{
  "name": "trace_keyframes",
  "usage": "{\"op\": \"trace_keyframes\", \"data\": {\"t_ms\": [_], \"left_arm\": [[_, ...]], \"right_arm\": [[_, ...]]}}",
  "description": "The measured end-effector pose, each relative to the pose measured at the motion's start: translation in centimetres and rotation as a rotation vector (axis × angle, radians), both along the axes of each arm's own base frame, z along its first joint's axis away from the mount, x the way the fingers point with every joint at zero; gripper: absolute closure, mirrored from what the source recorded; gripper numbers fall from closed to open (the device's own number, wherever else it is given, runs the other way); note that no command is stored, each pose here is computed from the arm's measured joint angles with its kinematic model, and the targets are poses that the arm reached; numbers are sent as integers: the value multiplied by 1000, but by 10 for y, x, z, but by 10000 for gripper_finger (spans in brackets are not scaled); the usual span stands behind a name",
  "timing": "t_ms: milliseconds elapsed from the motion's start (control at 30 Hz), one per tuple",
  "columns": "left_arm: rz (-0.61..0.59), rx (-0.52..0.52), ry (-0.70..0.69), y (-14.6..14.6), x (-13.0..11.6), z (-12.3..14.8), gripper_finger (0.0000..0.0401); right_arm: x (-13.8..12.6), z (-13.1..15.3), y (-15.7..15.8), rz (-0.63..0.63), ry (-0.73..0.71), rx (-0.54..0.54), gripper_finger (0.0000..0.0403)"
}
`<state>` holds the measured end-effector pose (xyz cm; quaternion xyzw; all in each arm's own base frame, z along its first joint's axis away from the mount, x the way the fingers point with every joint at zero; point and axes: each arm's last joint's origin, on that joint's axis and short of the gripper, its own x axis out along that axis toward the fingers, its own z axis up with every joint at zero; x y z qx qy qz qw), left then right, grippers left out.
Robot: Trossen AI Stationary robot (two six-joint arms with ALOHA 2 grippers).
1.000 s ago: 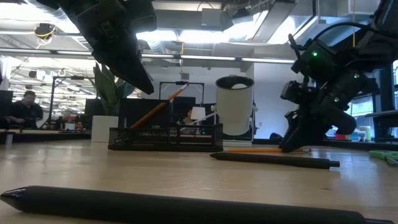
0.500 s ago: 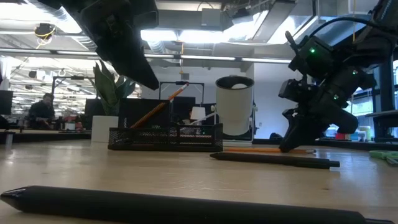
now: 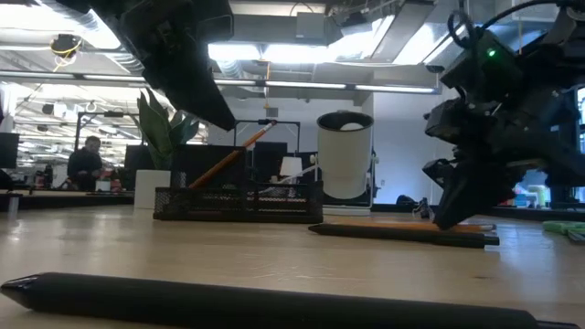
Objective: Pick and place office supplies into organizer
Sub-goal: Put the yellow pencil in the desk organizer
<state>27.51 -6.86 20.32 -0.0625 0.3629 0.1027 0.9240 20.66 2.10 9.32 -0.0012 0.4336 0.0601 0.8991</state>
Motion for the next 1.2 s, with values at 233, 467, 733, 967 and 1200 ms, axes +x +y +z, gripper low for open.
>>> {"op": "trace_keyframes", "data": {"t_ms": [233, 467, 733, 967, 1200], "left_arm": [[7, 65, -2, 3, 15, -17, 331], [40, 87, -17, 10, 42, -57, 331], [-10, 27, 31, 3, 49, -87, 331], [-33, 14, 60, -8, 46, -94, 331], [-22, 3, 80, -6, 46, -96, 373]], "right_arm": [[17, 13, 9, 30, -23, -36, 399], [40, 1, 11, 4, -17, -71, 402], [70, -3, 15, 57, -53, -84, 402], [73, -2, 13, 62, -52, -77, 403], [73, -2, 13, 59, -54, -75, 403]]}}
